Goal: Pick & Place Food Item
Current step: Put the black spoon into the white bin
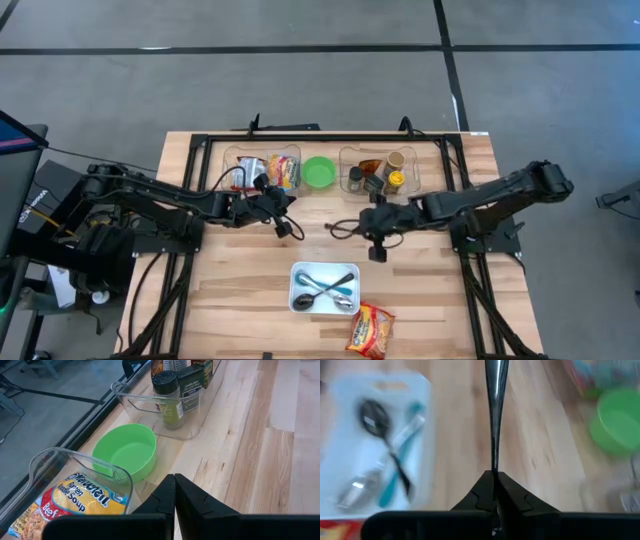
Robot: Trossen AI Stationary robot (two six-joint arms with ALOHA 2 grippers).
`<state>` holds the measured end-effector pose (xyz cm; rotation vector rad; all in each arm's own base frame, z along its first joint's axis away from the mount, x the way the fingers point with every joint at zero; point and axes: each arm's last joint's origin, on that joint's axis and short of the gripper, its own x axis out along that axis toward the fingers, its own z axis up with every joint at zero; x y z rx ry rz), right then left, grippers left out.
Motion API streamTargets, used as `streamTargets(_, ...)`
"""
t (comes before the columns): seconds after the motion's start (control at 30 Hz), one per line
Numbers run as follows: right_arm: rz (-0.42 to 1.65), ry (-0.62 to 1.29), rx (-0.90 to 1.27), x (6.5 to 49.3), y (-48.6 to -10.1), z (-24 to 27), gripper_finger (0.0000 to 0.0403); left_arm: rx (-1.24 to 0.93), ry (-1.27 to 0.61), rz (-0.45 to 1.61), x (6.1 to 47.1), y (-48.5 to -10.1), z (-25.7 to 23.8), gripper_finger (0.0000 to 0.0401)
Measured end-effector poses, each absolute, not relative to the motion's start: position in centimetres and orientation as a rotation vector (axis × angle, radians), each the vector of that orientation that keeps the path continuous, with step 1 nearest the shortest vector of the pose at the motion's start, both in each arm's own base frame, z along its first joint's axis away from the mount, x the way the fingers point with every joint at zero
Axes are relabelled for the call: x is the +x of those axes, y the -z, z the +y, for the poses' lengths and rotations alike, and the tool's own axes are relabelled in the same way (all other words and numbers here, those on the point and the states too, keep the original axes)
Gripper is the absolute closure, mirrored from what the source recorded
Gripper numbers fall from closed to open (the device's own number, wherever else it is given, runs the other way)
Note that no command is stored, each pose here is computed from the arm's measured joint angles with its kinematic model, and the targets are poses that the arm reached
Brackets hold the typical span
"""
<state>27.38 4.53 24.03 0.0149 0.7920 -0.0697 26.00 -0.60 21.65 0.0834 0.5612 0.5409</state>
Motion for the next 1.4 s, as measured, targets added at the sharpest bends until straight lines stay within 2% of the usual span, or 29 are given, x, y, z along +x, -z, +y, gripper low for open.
streamTargets(0.3,0.470,-0.129,-0.082,27.6,-27.2,8.7,0.0398,0.079,-0.541,0.551,26.1,-21.7,-0.6,0.0398)
streamTargets(0.5,0.373,-0.198,-0.113,28.3,-27.2,10.8,0.0398,0.075,-0.540,0.539,26.1,-21.8,-0.6,0.0398)
streamTargets(0.8,0.411,-0.203,-0.128,31.1,-23.2,12.1,0.0398,0.070,-0.541,0.525,26.2,-21.9,-0.6,0.0398)
streamTargets(1.13,0.500,-0.271,-0.138,33.9,-20.5,14.0,0.0397,0.067,-0.540,0.518,26.2,-22.0,-0.6,0.0398)
streamTargets(1.4,0.662,-0.256,-0.146,35.0,-18.2,14.4,0.0397,0.064,-0.540,0.510,26.3,-22.1,-0.6,0.0398)
